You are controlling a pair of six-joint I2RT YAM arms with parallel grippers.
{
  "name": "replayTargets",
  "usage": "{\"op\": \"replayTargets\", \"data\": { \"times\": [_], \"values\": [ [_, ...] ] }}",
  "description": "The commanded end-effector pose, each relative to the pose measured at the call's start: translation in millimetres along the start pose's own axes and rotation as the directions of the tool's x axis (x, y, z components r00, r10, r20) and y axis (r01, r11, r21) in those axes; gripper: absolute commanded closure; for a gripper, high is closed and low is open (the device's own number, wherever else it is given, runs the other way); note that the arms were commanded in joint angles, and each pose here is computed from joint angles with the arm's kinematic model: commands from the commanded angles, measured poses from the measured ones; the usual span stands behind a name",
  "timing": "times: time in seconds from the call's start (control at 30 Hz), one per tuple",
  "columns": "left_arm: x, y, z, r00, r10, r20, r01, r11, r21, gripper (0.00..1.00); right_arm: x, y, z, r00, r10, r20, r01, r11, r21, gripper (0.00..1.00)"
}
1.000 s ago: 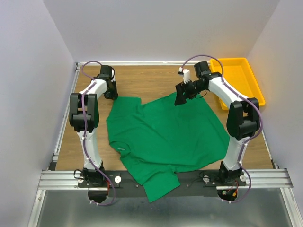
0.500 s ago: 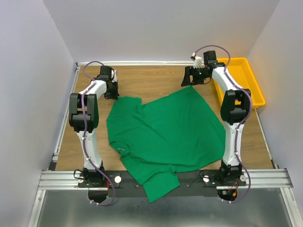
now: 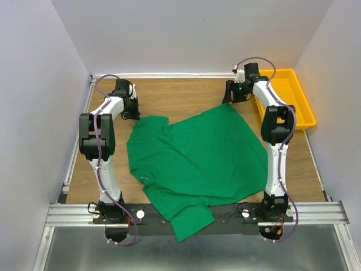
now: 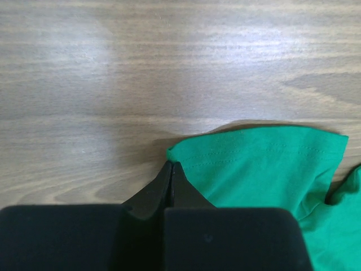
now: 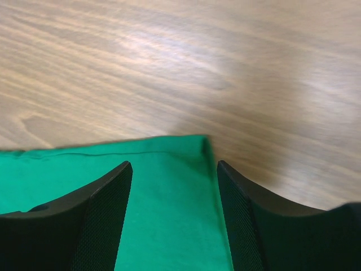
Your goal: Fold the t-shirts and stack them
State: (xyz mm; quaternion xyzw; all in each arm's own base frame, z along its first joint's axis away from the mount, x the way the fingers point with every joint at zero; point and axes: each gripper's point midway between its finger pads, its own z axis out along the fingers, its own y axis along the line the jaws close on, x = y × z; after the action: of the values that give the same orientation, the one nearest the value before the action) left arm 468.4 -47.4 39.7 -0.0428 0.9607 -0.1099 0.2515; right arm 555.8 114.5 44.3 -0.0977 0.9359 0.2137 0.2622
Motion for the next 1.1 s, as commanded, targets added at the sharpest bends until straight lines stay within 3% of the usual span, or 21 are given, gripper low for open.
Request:
{"op": "replayTargets", "data": {
  "times": [0.0, 0.13, 0.27, 0.4, 0.7, 1.07],
  "values": [
    [1.1, -8.0, -11.2, 1.0, 0.005, 0.007, -0.005, 0.999, 0.041, 1.0, -9.6, -23.5, 2.1, 0.998, -0.05, 0.029, 0.048, 0.997, 0.057, 0.31],
    [0.5, -8.3, -12.1, 1.0, 0.007, 0.009, -0.007, 0.999, 0.045, 1.0, 3.4, -19.3, 16.2, 0.999, -0.039, -0.001, 0.039, 0.999, -0.005, 0.32],
    [-3.6, -10.8, -14.6, 1.0, 0.008, 0.018, -0.009, 0.998, 0.054, 1.0, 17.8, -16.4, 24.4, 0.999, -0.019, -0.034, 0.017, 0.999, -0.047, 0.44],
    [-9.8, -12.9, -18.0, 0.999, 0.004, 0.034, -0.006, 0.998, 0.058, 1.0, 26.2, -13.3, 25.9, 0.998, -0.023, -0.052, 0.02, 0.997, -0.068, 0.44],
    [-42.6, -14.3, -41.8, 0.989, 0.003, 0.146, -0.01, 0.999, 0.048, 1.0, 24.7, -13.2, 26.9, 0.999, -0.023, -0.048, 0.02, 0.997, -0.076, 0.51],
    [-41.6, -17.8, -45.7, 0.99, 0.017, 0.141, -0.026, 0.998, 0.065, 1.0, 28.7, -11.7, 35.1, 0.998, 0.001, -0.059, -0.006, 0.995, -0.101, 0.67]
  ]
}}
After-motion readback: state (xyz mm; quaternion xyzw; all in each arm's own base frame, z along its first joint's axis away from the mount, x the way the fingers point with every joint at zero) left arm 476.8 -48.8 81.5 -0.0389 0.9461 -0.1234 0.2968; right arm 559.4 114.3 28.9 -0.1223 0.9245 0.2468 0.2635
